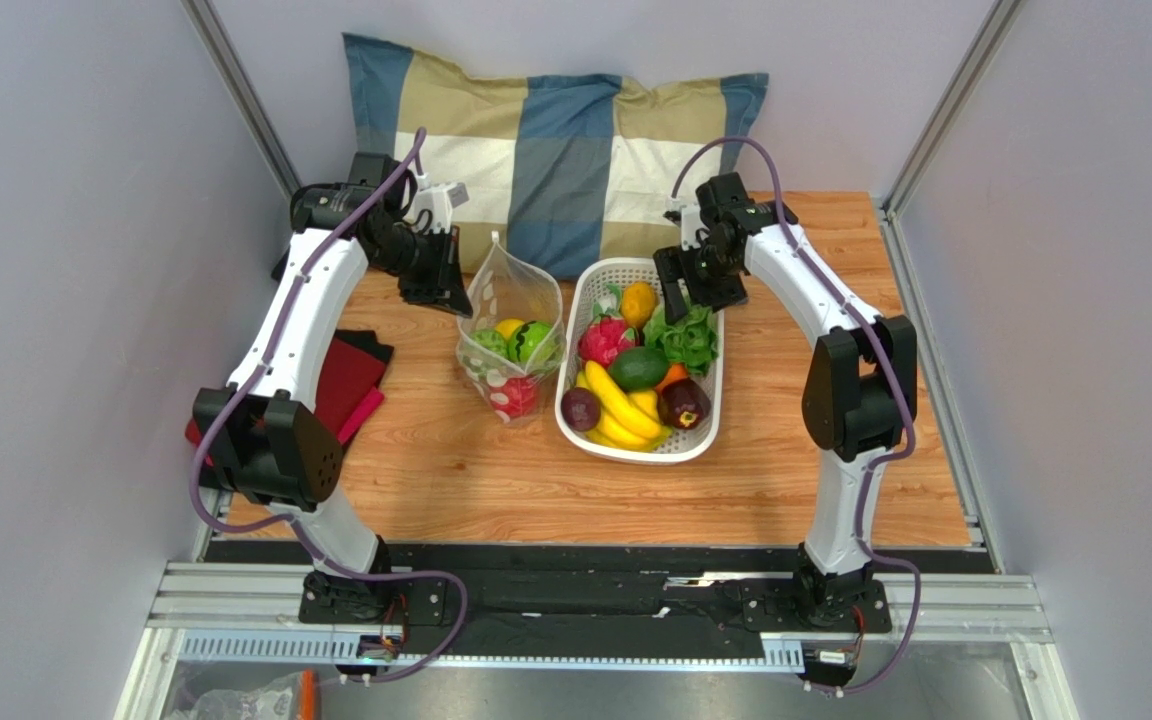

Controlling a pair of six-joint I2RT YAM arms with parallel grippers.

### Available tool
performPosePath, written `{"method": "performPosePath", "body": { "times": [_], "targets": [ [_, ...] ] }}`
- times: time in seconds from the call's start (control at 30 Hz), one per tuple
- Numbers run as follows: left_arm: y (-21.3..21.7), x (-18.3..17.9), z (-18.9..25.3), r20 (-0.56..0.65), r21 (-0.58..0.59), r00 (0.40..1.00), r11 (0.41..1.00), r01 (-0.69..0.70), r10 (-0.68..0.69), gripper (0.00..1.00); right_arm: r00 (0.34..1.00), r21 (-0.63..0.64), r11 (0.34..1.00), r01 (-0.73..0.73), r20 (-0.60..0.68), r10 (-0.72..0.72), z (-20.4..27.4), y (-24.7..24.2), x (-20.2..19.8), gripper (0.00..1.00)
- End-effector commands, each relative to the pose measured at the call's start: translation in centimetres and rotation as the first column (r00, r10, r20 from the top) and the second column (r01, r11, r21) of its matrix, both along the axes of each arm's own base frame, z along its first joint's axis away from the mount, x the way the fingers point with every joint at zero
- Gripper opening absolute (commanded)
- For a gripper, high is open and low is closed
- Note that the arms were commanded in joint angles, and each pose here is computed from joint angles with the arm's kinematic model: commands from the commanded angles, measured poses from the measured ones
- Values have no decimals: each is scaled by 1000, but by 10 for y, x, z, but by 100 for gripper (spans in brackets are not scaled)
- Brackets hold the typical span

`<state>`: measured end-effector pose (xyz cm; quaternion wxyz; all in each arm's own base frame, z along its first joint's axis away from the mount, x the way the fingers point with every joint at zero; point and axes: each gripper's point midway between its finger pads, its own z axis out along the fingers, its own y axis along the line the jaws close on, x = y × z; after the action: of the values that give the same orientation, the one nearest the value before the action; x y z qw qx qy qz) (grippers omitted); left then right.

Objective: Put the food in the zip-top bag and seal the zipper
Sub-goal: Pick up the fake vegetable from the bin.

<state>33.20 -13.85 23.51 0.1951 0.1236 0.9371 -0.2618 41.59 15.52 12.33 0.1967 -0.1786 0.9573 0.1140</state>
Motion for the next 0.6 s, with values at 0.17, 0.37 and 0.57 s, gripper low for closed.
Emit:
{"method": "performPosePath", "body": {
  "times": [0.17,0.37,0.57],
  "targets": [
    [-3,7,15,58,-15,998,1000,3,-2,0,999,121,992,-34,-32,38,28,18,-8,5],
    [-4,5,16,57,-20,998,1000,6,-4,0,993,230,968,-103,82,86,78,17,-1,0],
    [-4,6,16,58,-23,998,1000,5,-4,0,945,229,937,-264,257,204,111,23,-1,0]
  ]
}}
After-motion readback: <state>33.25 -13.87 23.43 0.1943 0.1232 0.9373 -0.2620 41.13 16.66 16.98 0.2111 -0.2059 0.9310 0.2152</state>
